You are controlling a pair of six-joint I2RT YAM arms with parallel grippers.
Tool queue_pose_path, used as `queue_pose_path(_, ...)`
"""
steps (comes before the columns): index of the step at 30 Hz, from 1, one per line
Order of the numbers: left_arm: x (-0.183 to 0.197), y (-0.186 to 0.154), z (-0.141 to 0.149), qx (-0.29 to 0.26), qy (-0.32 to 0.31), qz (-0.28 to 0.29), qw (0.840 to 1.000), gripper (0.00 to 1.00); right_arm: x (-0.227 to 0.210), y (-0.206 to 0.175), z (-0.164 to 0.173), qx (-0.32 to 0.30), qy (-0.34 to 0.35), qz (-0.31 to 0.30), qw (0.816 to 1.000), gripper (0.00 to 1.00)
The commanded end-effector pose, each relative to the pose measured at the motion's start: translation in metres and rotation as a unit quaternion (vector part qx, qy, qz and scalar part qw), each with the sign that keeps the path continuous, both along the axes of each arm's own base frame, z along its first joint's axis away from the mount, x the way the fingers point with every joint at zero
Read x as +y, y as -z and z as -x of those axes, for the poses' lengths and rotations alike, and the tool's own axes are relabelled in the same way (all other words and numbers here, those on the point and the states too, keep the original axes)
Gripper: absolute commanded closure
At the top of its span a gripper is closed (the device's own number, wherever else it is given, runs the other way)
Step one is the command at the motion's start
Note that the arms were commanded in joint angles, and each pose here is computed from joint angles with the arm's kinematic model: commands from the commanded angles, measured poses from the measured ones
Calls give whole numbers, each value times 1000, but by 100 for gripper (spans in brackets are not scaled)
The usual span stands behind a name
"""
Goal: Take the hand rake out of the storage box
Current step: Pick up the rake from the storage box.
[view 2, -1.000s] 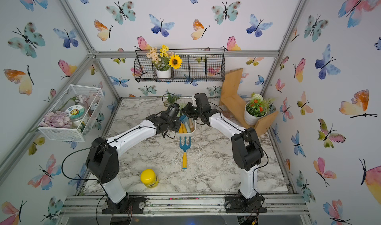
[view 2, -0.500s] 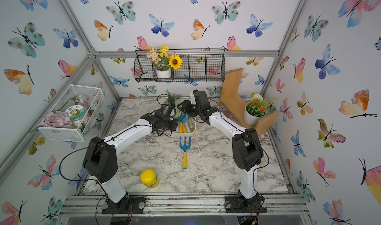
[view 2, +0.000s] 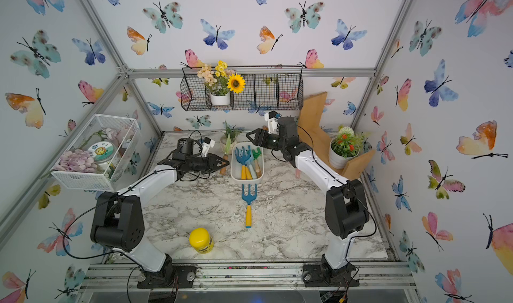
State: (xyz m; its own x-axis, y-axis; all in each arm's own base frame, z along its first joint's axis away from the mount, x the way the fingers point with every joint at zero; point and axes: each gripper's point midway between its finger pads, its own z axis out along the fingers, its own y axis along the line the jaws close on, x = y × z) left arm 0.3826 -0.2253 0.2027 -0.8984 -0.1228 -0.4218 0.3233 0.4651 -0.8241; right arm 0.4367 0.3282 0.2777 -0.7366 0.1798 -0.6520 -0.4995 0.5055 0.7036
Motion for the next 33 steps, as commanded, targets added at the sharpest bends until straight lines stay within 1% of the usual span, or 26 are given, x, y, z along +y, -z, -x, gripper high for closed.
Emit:
queue_pose_path(1,-20,-59,27,-46,104,112,987,92,14,-4,16,-39,-65,-14,997,39)
queue_pose_path(6,-22,-80,38,-62,134,142,979,92,8,-11,19,-73,-89,-31,993,39)
queue_pose_path(11,-22,-93,42,-72,139,148,977,92,2,-16,23,-98,-117,-68,986,38)
queue_pose_path(13,-22,-98,43,-73,138,152,976,92,3,-16,20,-103,-116,-70,985,38)
queue_pose_path(17,-28,-106,45,-75,143,163,973,92,8,-20,17,-108,-127,-95,981,39)
queue_pose_path(19,-34,-105,46,-71,148,164,973,92,11,-23,16,-112,-133,-107,979,39)
queue_pose_path(27,-44,-107,46,-72,154,166,971,93,24,-23,18,-119,-163,-116,973,40)
queue_pose_path(33,-47,-103,45,-66,156,169,971,93,29,-35,30,-137,-190,-143,962,42)
